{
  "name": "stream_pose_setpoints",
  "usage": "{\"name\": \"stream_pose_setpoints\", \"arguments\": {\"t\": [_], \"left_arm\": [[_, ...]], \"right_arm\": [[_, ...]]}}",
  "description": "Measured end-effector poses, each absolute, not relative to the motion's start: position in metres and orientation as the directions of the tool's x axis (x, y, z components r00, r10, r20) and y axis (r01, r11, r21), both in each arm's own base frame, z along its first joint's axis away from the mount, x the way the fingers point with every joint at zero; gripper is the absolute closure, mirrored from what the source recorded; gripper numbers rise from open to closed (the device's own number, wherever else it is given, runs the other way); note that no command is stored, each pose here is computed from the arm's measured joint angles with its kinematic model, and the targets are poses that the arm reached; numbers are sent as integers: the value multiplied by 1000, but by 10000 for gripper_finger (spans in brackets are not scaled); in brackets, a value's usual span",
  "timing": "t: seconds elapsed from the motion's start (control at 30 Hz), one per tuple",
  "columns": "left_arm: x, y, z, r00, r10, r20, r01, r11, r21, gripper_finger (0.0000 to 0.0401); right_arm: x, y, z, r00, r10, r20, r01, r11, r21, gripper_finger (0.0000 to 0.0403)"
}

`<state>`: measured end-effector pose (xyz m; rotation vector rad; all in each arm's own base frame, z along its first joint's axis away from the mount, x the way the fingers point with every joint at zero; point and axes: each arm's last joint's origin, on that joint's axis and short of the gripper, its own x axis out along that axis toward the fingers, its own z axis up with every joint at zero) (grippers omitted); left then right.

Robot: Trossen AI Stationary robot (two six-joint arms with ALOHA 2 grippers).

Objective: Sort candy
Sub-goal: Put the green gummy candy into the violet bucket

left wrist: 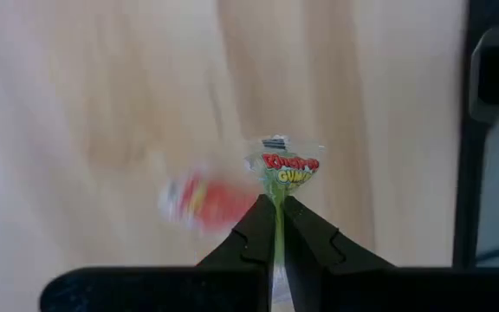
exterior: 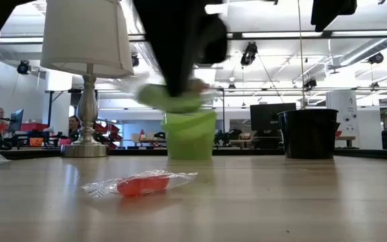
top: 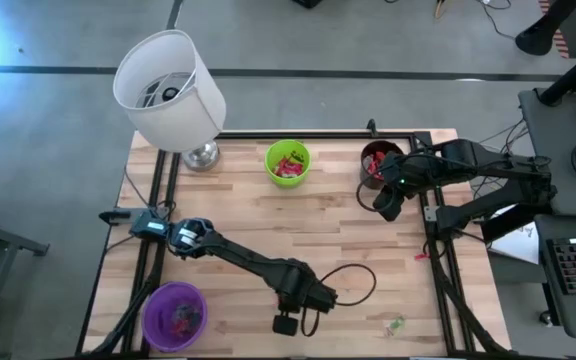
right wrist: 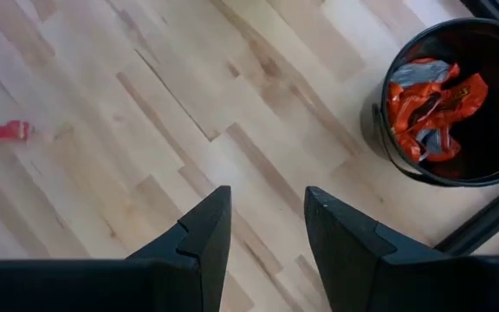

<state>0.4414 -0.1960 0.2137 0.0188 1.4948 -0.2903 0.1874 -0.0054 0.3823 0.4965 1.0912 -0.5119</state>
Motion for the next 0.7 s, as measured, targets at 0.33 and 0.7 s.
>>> {"name": "stream_pose_setpoints", "arguments": {"t": [0.33, 0.7], "left_arm": [[403, -213, 237, -90, -78, -993, 183, 979, -94, 401], [366, -221, 307, 92, -84, -992, 15, 996, -83, 401]], "right_arm": [[189, -6, 371, 332, -162, -929, 602, 795, 76, 264], [190, -6, 343, 237, -162, -958, 605, 796, 15, 264]]}}
